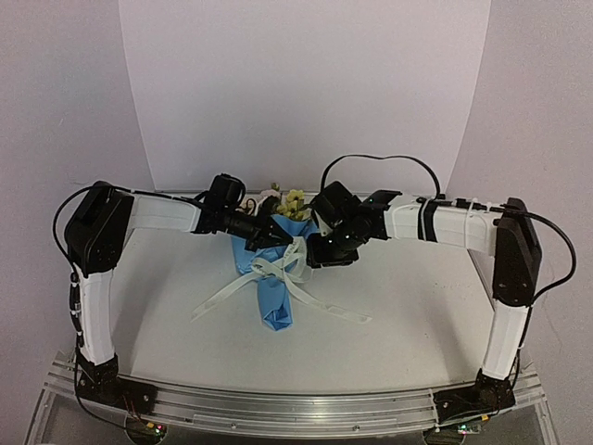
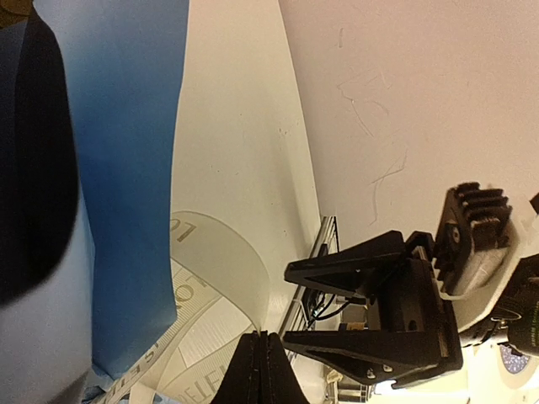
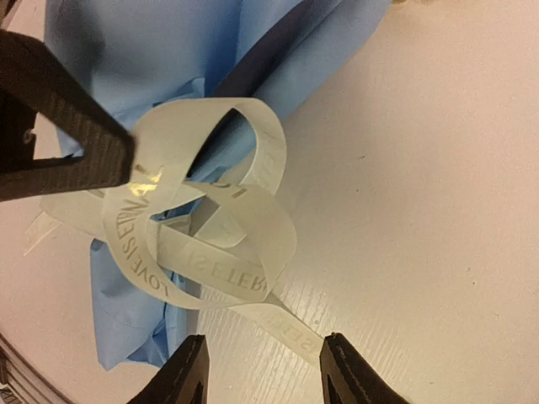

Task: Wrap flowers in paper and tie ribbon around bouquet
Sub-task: Cross the half-tied ribbon over the folded bouquet.

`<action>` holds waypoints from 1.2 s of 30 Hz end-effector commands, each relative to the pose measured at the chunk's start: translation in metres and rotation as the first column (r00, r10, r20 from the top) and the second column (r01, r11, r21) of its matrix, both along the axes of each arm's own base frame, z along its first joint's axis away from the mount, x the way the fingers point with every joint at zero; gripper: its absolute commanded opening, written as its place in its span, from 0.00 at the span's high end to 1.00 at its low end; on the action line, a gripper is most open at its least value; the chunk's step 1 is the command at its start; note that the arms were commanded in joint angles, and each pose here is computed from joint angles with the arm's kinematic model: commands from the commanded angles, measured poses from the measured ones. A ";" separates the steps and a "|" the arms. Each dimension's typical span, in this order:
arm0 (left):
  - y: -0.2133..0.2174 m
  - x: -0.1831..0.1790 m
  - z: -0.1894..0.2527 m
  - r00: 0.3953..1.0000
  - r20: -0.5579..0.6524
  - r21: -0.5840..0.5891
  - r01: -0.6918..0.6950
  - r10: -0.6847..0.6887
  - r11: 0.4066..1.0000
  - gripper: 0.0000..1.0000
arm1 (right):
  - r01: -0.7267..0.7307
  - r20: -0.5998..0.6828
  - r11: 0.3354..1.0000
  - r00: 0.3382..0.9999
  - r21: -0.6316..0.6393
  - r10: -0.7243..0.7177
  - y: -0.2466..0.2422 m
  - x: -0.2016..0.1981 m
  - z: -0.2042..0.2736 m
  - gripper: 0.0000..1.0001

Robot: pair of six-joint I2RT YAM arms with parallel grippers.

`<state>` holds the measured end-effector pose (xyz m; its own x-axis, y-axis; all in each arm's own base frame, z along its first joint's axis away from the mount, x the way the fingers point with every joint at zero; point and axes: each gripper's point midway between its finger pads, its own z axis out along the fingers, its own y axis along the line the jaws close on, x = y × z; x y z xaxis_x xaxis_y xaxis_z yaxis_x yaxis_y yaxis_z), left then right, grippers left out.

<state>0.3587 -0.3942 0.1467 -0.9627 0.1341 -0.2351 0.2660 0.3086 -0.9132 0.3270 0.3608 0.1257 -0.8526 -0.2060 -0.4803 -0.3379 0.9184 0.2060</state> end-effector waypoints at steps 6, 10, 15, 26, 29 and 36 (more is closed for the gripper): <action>0.004 0.004 0.038 0.994 0.108 0.016 -0.038 0.036 0.999 1.00 | -0.005 0.042 0.998 0.999 0.057 0.002 0.028 0.029 -0.015 0.54; 0.007 0.005 0.035 0.992 0.111 0.037 -0.058 0.053 0.998 1.00 | 0.013 0.051 0.999 0.999 0.044 -0.016 0.028 0.034 -0.020 0.61; 0.012 0.006 0.034 0.990 0.117 0.071 -0.090 0.082 0.993 1.00 | 0.054 0.089 0.998 0.995 0.007 -0.055 0.021 0.044 -0.022 0.79; 0.044 0.007 0.038 0.966 0.135 0.135 -0.239 0.221 0.962 1.00 | 0.085 0.117 0.996 0.989 0.013 -0.086 0.010 0.041 -0.006 1.00; 0.055 0.002 0.031 0.962 0.111 0.167 -0.264 0.248 0.950 1.00 | 0.077 0.115 0.997 0.990 0.022 -0.079 0.012 0.039 -0.003 1.00; 0.085 -0.017 0.012 0.945 0.045 0.216 -0.326 0.324 0.920 1.00 | 0.054 0.159 0.998 0.986 0.030 -0.058 0.016 0.032 0.015 1.00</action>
